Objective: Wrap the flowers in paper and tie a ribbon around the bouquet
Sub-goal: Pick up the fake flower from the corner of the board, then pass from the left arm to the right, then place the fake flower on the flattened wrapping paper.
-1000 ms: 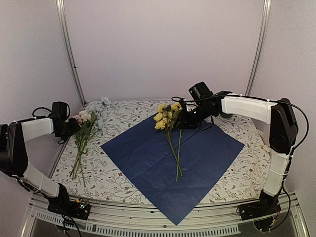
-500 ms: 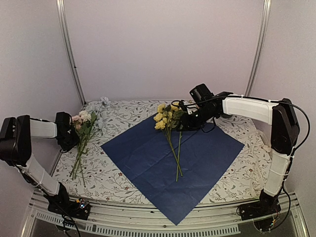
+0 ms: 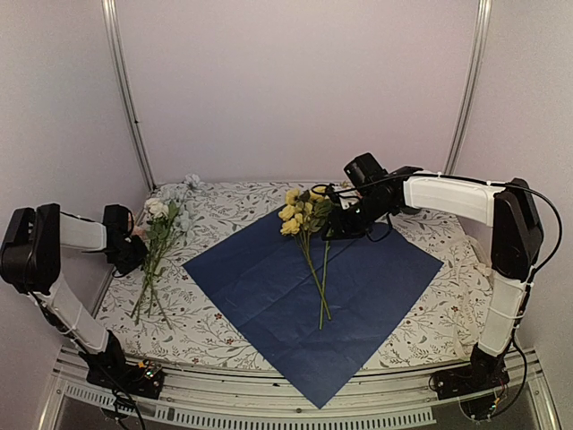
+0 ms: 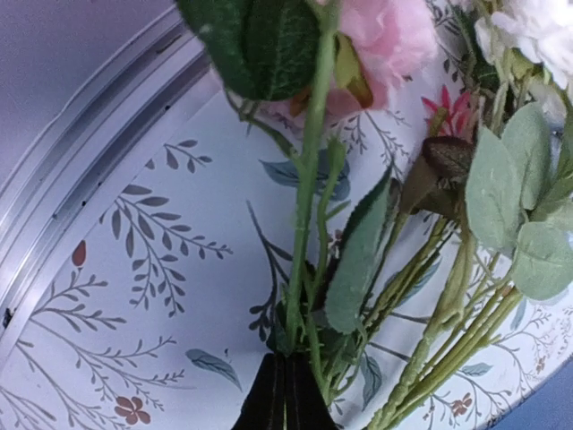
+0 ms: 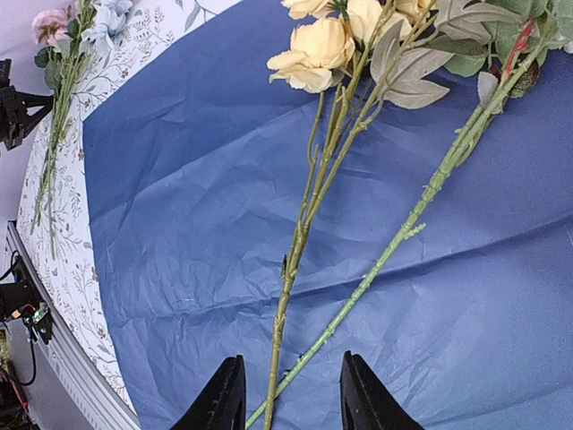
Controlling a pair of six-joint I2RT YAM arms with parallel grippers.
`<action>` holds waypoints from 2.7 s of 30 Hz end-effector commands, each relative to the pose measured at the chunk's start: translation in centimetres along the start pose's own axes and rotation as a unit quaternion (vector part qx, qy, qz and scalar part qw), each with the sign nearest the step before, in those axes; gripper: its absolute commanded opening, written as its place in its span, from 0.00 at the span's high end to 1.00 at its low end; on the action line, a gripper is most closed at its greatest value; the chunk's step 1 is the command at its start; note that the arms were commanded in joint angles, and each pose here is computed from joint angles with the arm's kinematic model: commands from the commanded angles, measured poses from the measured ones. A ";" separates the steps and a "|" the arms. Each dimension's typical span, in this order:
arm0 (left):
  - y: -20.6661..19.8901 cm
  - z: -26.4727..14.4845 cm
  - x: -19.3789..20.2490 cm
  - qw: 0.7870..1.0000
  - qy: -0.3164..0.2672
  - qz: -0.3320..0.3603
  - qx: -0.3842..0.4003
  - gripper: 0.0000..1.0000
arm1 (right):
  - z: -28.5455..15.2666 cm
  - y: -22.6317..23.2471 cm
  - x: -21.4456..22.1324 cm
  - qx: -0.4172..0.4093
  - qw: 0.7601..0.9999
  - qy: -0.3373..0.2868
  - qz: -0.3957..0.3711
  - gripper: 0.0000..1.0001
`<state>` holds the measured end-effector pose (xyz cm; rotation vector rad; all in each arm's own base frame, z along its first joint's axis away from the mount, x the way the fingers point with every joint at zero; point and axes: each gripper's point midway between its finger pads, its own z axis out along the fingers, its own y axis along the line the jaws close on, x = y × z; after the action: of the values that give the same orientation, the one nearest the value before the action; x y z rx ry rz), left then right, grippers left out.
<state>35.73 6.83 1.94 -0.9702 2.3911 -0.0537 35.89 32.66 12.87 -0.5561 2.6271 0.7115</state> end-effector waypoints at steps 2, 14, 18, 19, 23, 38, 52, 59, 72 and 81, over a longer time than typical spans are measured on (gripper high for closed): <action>0.5 -2.2 -1.2 0.999 -0.031 -0.015 -0.006 1.00 | -1.0 -0.3 -0.5 0.013 1.000 -0.006 -0.002 0.62; -6.3 -19.3 -7.5 0.948 -0.281 0.031 0.143 1.00 | -4.3 3.4 -3.1 -0.049 0.997 -0.059 -0.031 0.61; -13.6 -27.2 -5.3 0.880 -0.320 0.069 0.344 1.00 | -7.5 10.5 -5.0 -0.168 0.972 -0.122 -0.106 0.61; -15.1 -29.1 -4.6 0.861 -0.322 0.071 0.387 1.00 | -8.2 12.7 -5.2 -0.195 0.962 -0.136 -0.131 0.61; -20.5 -36.0 -0.7 0.771 -0.305 0.107 0.548 1.00 | -10.8 21.2 -4.5 -0.325 0.905 -0.158 -0.227 0.58; -30.1 -45.5 10.5 0.587 -0.226 0.157 0.761 1.00 | -12.2 27.9 -4.3 -0.432 0.844 -0.198 -0.248 0.31; -30.7 -34.1 8.4 0.795 -0.236 0.197 0.523 0.14 | -8.9 17.3 -6.3 -0.323 0.930 -0.161 -0.077 1.00; -22.5 -17.9 7.2 0.934 -0.139 0.256 0.206 0.12 | 1.6 5.5 0.1 -0.160 0.984 0.021 0.077 1.00; -11.7 -9.3 3.0 0.979 -0.089 0.169 0.077 0.23 | 3.9 -2.2 -0.7 -0.027 0.994 0.022 0.102 0.60; -4.9 -3.1 1.1 0.996 -0.039 0.082 0.009 0.46 | -0.2 -1.3 -1.4 -0.016 0.998 -0.005 0.068 0.58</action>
<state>37.38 0.82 8.13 -0.6802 2.3207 0.0435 37.97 32.79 10.26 -0.3457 2.7302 0.8179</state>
